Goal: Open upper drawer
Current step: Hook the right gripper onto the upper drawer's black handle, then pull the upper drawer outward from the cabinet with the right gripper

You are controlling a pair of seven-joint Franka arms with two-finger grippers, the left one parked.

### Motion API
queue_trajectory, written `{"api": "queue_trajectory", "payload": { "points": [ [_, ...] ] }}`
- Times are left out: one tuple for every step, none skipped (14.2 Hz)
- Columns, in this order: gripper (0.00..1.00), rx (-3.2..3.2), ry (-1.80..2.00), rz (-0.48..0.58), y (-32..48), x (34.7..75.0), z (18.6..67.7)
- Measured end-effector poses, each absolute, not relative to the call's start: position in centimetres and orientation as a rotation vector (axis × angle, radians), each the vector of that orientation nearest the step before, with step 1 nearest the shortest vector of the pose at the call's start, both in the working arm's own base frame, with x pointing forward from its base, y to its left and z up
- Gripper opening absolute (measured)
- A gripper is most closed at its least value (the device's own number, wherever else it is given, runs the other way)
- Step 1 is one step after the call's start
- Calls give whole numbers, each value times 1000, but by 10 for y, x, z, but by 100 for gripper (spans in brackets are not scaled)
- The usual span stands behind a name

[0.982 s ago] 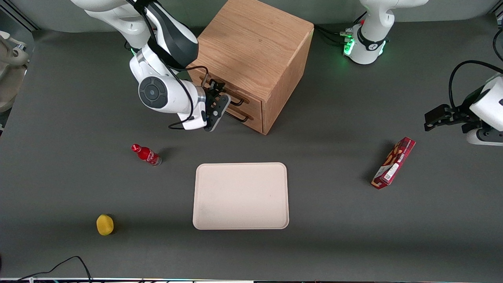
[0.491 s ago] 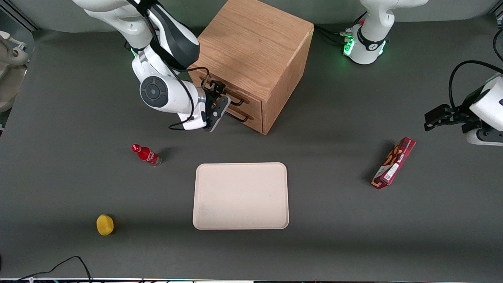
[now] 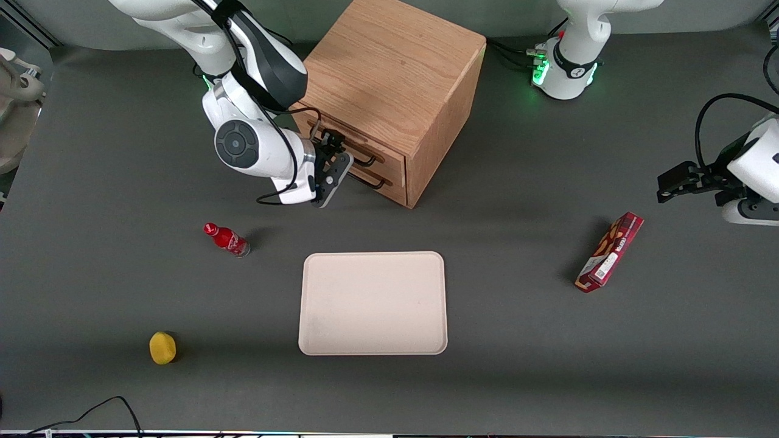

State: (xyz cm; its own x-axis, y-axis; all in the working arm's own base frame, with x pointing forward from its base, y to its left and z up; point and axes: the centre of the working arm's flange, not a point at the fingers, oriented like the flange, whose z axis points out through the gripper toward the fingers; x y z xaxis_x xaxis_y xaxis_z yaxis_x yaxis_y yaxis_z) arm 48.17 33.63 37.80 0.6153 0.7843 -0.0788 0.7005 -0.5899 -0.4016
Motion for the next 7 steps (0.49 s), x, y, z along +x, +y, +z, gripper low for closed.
{"api": "queue_trajectory", "payload": {
  "points": [
    [100, -2521, -1203, 352, 334, 484, 377],
    [100, -2528, -1206, 351, 331, 485, 376],
    [100, -2531, -1205, 351, 329, 487, 374],
    [100, -2536, -1198, 348, 327, 490, 374],
    [100, -2540, -1190, 344, 323, 493, 374],
    [100, -2542, -1188, 336, 318, 497, 374],
    [100, -2538, -1194, 327, 313, 503, 374]
  ]
}}
